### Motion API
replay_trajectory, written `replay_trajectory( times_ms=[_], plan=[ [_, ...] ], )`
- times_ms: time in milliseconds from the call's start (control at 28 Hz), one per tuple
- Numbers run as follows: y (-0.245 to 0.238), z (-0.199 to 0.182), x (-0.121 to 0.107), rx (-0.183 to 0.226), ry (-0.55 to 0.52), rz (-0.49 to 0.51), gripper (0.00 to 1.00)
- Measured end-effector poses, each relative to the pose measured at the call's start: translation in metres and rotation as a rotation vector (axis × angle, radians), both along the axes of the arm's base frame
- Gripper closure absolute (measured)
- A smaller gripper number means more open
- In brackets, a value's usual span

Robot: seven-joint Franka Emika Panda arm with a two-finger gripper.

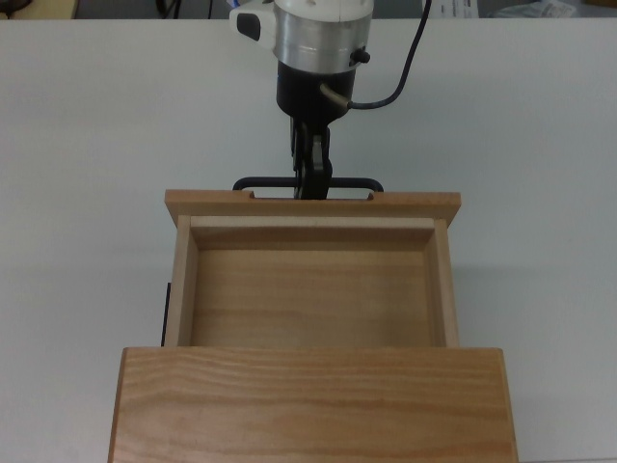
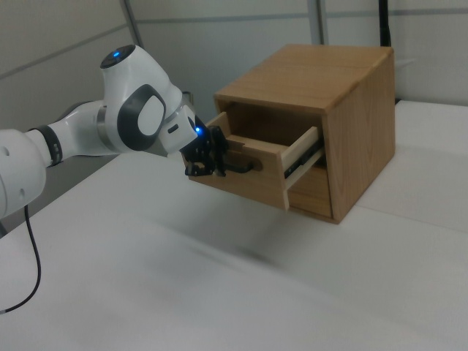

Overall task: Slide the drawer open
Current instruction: 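Pull the gripped handle straight out, sliding the upper drawer open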

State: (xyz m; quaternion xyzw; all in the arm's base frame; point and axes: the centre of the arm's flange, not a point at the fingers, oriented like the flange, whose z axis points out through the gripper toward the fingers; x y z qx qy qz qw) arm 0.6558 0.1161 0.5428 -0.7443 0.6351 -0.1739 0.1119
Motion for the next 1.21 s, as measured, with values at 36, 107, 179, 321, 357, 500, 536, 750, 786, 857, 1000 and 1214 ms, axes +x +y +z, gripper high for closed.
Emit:
replay_trajectory(
  times_ms=[36,107,179,321,357,500,536,750,786,857,1000,1214],
  plan=[
    [0.0,0.001,-0.003,0.0,0.002,0.0,0.95],
    [0.001,0.001,-0.008,0.002,0.006,0.0,0.95],
    [0.002,0.002,-0.016,0.003,0.012,0.0,0.95],
    [0.002,0.003,-0.028,0.001,0.02,-0.001,0.95],
    [0.003,0.003,-0.031,0.001,0.021,-0.001,0.95],
    [0.003,0.004,-0.044,0.0,0.029,-0.003,0.95],
    [0.004,0.004,-0.047,-0.001,0.03,-0.003,0.95],
    [0.004,0.004,-0.065,-0.01,0.04,-0.005,0.95],
    [0.004,0.004,-0.067,-0.011,0.04,-0.005,0.95],
    [0.004,0.004,-0.072,-0.013,0.043,-0.005,0.95],
    [0.003,0.004,-0.081,-0.012,0.048,-0.003,0.95],
    [0.003,0.003,-0.084,-0.009,0.052,-0.001,0.95]
  ],
)
